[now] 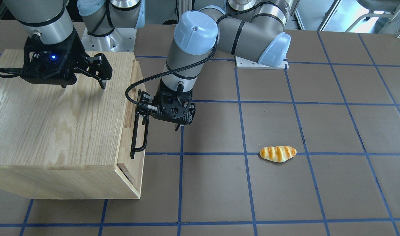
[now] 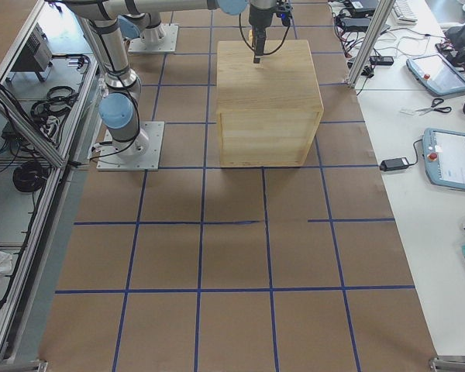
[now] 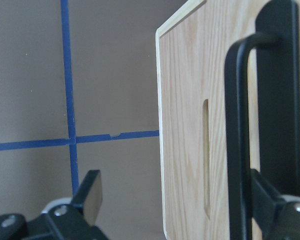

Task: Open upper drawer
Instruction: 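Pull the handle with the left gripper, sliding the drawer out of the cabinet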

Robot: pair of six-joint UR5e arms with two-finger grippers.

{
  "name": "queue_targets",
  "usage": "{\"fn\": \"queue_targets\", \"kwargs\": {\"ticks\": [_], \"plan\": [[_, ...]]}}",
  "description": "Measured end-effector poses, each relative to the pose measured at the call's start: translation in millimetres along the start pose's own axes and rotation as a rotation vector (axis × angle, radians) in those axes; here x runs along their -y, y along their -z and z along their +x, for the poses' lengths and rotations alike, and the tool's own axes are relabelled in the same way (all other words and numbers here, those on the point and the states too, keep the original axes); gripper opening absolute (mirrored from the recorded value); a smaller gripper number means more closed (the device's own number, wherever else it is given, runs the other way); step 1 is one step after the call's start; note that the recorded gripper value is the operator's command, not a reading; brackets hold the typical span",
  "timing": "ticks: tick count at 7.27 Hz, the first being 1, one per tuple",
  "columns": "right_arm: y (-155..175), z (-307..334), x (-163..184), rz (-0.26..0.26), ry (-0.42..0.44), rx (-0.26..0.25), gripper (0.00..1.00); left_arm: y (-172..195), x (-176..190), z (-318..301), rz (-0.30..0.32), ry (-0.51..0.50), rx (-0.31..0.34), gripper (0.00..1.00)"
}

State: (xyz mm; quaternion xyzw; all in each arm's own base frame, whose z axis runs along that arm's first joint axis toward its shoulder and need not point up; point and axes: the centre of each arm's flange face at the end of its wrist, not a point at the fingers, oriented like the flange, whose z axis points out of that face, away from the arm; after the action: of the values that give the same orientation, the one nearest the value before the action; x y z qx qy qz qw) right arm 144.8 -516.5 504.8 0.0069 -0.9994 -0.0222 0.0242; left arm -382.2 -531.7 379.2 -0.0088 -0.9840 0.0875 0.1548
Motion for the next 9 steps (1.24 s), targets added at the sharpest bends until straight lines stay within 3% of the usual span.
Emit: {"fn": "queue_targets", "kwargs": {"ticks": [4,9], "plan": [[-0.3,0.0,0.0,-0.001,0.000,0.000,1.00,0.3,12.9,-43.1,-0.010,0.019,0.018,1.00],[0.1,0.0,0.0,0.000,0.000,0.000,1.00,28.4,18.2,-76.0,0.004,0.026,0.016,1.00]]}}
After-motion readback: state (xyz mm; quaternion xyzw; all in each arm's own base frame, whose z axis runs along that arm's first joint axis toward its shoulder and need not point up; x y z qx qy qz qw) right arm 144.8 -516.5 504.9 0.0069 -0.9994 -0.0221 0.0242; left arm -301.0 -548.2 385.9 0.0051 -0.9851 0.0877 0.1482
